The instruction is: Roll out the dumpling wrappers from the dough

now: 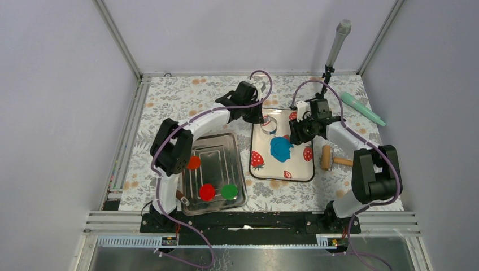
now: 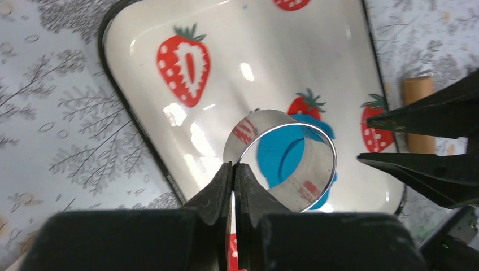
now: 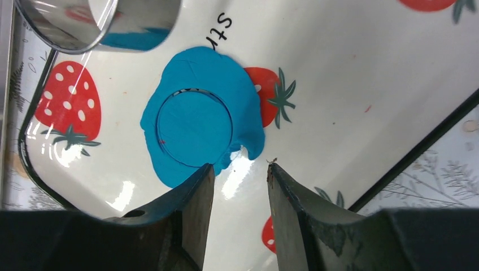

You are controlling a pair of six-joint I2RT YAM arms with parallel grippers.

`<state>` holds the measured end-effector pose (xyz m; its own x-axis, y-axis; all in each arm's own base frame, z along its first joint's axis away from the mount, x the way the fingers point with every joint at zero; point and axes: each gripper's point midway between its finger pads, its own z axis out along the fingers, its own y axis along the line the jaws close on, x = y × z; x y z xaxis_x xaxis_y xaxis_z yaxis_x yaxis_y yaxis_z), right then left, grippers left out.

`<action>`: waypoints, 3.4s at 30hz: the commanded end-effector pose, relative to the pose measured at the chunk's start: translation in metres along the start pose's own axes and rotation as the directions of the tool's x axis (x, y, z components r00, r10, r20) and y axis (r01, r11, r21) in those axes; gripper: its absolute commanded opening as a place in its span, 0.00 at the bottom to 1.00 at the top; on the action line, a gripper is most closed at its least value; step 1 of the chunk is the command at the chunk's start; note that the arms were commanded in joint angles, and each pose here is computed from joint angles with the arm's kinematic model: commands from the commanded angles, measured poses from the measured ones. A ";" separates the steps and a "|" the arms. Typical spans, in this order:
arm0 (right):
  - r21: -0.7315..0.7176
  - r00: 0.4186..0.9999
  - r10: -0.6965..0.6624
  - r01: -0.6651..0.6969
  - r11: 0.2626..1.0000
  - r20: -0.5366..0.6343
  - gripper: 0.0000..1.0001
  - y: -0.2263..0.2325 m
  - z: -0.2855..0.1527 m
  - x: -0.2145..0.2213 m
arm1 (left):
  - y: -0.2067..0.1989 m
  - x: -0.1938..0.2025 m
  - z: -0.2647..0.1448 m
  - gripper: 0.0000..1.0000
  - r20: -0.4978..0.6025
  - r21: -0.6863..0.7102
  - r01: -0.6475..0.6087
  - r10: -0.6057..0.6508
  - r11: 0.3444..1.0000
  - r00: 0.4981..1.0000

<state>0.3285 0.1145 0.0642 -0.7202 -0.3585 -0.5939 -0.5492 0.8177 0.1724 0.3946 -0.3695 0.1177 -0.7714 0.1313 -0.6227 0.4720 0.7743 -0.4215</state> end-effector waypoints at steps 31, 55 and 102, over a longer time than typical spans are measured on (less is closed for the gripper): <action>0.106 0.831 0.523 -0.512 0.853 -0.191 0.61 -0.009 0.043 0.027 | 0.144 -0.010 -0.028 0.35 0.027 -0.295 0.117 -0.115 0.948 0.993; -0.012 0.749 0.624 -0.642 0.767 -0.221 0.51 0.014 0.059 0.021 | 0.036 0.063 -0.011 0.41 -0.178 0.000 0.132 -0.130 0.991 0.975; -0.333 0.808 0.567 -0.584 0.740 -0.158 0.13 0.058 0.061 -0.056 | 0.043 0.083 0.010 0.13 -0.227 -0.005 0.099 -0.098 0.995 0.969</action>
<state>0.3595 0.1937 0.0342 -0.9681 0.1187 -0.2205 -0.0691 0.7197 0.6909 0.3508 -0.3190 0.0340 -0.9074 0.1862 -0.3768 0.3557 0.8177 -0.4526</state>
